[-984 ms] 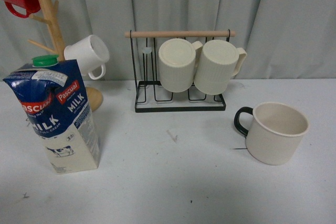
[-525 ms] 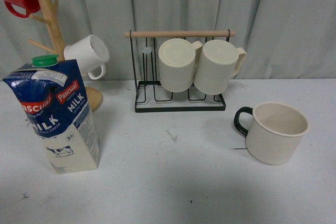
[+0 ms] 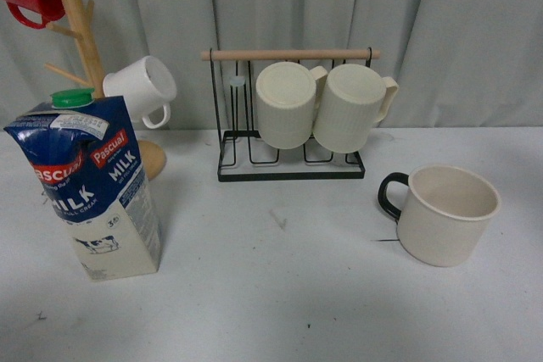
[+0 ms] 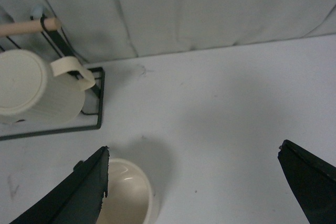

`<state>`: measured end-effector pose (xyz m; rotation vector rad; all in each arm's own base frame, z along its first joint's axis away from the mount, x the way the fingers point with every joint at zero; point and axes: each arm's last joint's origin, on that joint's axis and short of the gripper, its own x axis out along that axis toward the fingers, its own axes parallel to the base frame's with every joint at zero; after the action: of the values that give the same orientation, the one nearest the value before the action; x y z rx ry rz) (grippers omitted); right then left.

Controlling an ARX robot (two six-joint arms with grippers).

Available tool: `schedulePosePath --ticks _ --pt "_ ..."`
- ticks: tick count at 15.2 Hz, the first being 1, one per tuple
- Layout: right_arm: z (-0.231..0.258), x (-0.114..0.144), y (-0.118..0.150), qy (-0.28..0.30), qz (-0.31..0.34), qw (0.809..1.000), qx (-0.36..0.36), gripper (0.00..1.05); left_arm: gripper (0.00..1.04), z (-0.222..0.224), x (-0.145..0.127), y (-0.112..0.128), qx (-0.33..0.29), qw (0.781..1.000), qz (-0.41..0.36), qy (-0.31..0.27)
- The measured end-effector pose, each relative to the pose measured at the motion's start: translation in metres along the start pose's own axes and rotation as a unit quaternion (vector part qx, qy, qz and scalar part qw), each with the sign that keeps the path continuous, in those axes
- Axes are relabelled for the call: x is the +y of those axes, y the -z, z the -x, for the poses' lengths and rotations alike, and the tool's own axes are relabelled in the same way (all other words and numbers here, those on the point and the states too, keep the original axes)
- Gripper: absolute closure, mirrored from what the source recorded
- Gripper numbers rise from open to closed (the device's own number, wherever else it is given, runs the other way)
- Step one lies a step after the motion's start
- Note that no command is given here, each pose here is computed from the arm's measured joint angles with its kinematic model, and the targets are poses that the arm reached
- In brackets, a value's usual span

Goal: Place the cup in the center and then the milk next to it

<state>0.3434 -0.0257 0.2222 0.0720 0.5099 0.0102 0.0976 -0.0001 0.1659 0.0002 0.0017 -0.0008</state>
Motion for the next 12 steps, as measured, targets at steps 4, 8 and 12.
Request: schedulePosePath --ticks 4,8,12 --pt "-0.040 0.000 0.024 -0.027 -0.028 0.995 0.092 0.07 0.07 0.000 0.000 0.000 0.000 1.000 0.000 0.000" --pt "-0.064 -0.002 0.051 -0.062 -0.055 0.986 0.148 0.07 0.07 0.000 0.000 0.000 0.000 1.000 0.000 0.000" --pt "-0.071 0.002 0.059 -0.099 -0.066 0.980 0.159 0.07 0.07 0.000 0.000 0.000 0.000 1.000 0.000 0.000"
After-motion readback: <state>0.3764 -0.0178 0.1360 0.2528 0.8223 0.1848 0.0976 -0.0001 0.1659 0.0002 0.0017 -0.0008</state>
